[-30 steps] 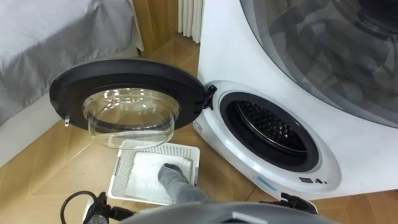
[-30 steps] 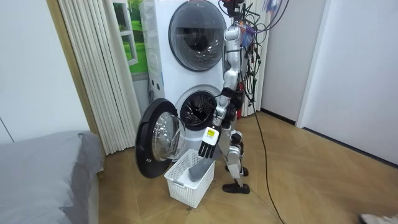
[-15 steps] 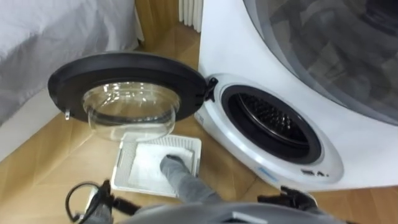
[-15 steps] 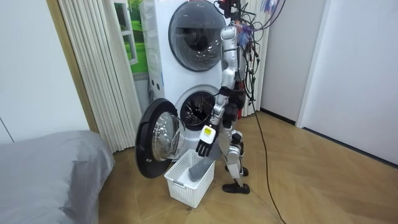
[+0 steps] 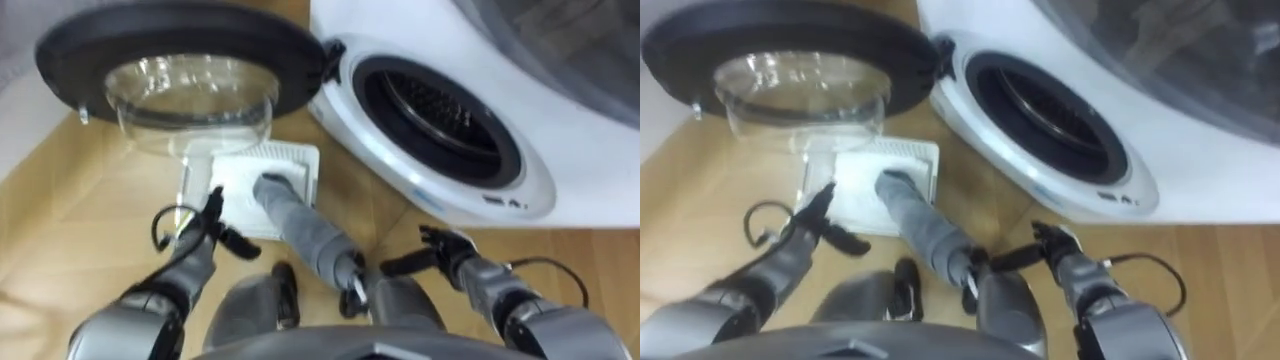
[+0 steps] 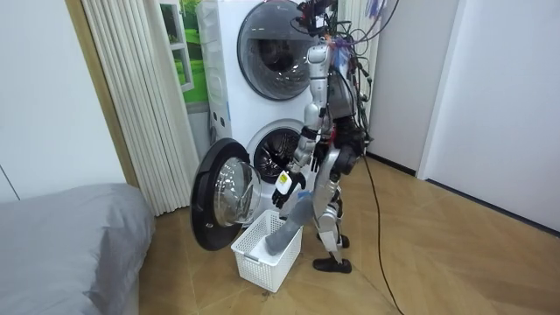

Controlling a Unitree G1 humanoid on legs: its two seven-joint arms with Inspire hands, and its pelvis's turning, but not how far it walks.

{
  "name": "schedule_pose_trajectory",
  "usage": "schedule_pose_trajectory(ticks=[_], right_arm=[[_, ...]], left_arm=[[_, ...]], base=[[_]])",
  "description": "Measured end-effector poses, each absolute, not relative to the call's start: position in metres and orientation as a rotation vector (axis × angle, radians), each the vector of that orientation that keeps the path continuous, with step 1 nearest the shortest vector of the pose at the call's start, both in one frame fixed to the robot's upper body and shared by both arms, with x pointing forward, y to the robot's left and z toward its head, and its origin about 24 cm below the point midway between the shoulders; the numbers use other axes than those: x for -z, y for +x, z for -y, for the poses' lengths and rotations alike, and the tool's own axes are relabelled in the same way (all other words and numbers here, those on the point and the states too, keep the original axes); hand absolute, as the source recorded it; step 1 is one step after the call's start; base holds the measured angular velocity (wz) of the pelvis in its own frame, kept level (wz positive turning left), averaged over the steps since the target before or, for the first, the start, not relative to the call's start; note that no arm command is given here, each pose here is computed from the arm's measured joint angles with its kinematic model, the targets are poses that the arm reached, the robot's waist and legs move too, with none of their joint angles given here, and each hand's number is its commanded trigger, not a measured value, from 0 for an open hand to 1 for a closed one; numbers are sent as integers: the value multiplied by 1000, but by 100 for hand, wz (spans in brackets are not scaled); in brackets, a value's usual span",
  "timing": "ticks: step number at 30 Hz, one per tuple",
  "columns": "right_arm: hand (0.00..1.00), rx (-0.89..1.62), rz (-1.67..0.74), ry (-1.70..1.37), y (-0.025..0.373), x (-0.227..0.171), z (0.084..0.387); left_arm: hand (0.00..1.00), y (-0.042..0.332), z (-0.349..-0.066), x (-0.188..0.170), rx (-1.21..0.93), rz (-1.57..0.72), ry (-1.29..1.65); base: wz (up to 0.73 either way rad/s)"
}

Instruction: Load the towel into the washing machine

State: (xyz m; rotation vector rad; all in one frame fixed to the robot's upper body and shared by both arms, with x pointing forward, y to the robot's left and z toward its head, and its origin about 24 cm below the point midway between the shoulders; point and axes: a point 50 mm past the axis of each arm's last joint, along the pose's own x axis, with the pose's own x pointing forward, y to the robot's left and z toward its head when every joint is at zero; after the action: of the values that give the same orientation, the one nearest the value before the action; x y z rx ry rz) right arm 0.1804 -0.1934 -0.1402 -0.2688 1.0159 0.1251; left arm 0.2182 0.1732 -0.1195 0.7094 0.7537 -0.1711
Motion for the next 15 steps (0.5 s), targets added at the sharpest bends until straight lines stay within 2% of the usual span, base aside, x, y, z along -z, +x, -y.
schedule_pose_trajectory(ticks=[10, 15], right_arm=[[0, -258, -776, -307, 222, 115, 160], [0, -277, -659, -315, 240, 100, 157]], left_arm=[[0, 254, -155, 95, 258, -548, 898], [0, 273, -150, 80, 255, -440, 973]], base=[[-8], [-1]])
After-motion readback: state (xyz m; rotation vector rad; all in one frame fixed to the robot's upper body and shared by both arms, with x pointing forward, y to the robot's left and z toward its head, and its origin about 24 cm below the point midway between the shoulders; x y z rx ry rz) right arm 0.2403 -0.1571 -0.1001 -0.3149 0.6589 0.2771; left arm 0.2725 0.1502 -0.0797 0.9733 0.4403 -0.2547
